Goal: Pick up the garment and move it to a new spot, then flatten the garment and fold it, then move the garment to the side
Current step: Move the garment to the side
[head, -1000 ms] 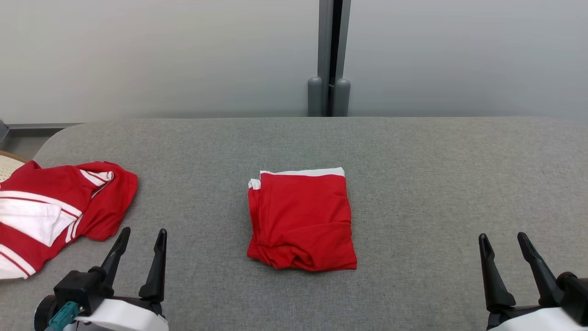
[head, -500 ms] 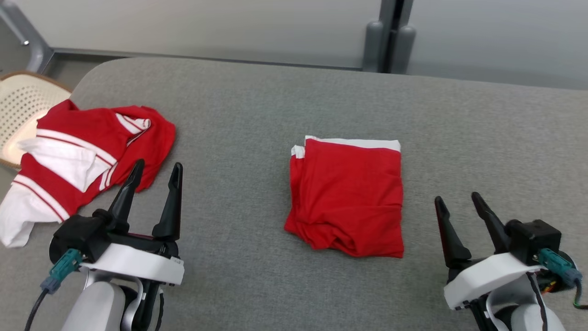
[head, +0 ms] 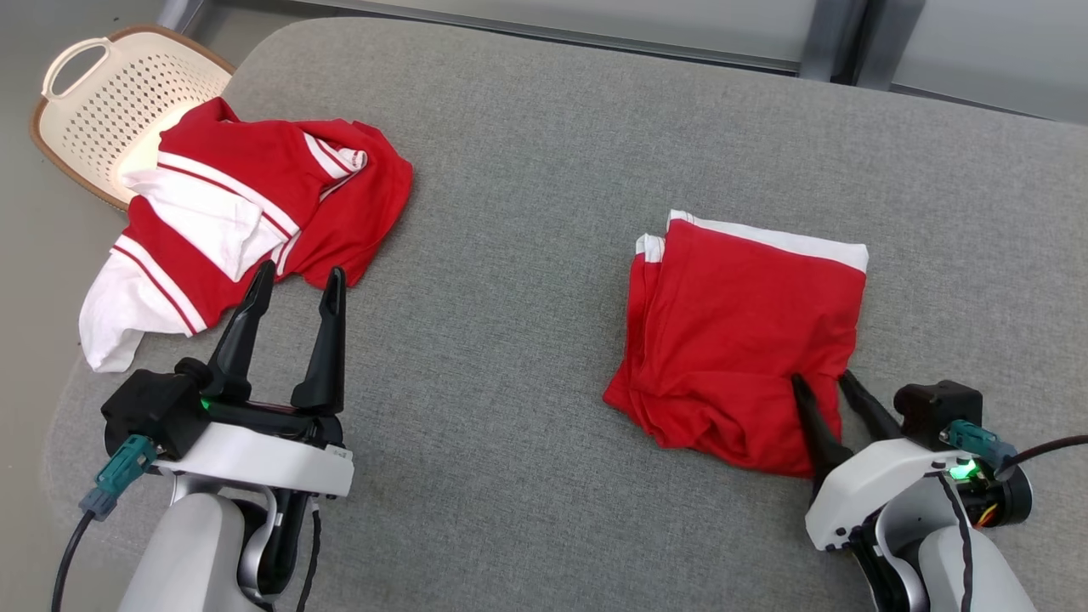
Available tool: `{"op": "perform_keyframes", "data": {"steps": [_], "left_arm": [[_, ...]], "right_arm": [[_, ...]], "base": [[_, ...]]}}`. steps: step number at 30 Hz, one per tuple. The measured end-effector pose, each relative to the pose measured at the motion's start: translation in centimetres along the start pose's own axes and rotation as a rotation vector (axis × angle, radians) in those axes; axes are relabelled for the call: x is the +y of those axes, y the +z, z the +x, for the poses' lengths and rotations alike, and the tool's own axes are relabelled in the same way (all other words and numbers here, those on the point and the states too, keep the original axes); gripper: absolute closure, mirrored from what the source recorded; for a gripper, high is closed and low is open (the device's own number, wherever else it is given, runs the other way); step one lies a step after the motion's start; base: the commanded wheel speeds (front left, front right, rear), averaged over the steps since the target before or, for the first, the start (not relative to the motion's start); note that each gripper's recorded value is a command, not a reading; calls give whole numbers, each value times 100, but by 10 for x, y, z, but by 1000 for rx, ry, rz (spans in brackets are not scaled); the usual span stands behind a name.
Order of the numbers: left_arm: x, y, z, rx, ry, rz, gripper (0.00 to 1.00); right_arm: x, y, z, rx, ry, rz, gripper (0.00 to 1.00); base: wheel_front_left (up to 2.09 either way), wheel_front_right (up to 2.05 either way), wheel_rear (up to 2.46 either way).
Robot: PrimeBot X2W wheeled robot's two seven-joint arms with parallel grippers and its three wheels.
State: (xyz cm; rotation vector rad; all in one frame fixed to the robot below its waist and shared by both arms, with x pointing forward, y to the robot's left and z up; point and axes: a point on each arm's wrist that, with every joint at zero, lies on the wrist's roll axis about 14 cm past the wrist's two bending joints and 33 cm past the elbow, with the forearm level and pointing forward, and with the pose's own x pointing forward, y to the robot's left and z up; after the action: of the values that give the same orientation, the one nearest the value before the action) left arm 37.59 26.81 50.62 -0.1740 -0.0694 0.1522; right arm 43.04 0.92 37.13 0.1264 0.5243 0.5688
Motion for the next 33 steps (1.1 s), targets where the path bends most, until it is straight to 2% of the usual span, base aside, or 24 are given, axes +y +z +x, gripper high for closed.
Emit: {"op": "perform_keyframes", "data": {"steps": [1, 2, 8, 15, 19, 26, 33], "left_arm": [[0, 0, 0, 0, 2, 1, 0], [0, 0, 1, 0, 3, 0, 0], [-4, -3, 7, 3, -14, 12, 0], [-34, -8, 24, 0, -121, 15, 0], [-66, -16, 34, 11, -226, 5, 0], [-127, -28, 50, 19, -421, -25, 0], [-176, -40, 58, 34, -575, -57, 0]], "right_arm": [[0, 0, 1, 3, 0, -1, 95], [-1, 0, 1, 8, 0, -1, 100], [-5, 6, -1, 15, -17, -62, 100], [-27, 24, -24, -13, -98, -134, 100], [-49, 20, -51, -3, -183, -148, 100], [-85, 4, -99, 29, -332, -104, 100], [-109, -2, -115, 39, -403, -64, 100]], "base": [[0, 0, 0], [0, 0, 0], [0, 0, 0], [0, 0, 0], [0, 0, 0], [0, 0, 0], [0, 0, 0]]}}
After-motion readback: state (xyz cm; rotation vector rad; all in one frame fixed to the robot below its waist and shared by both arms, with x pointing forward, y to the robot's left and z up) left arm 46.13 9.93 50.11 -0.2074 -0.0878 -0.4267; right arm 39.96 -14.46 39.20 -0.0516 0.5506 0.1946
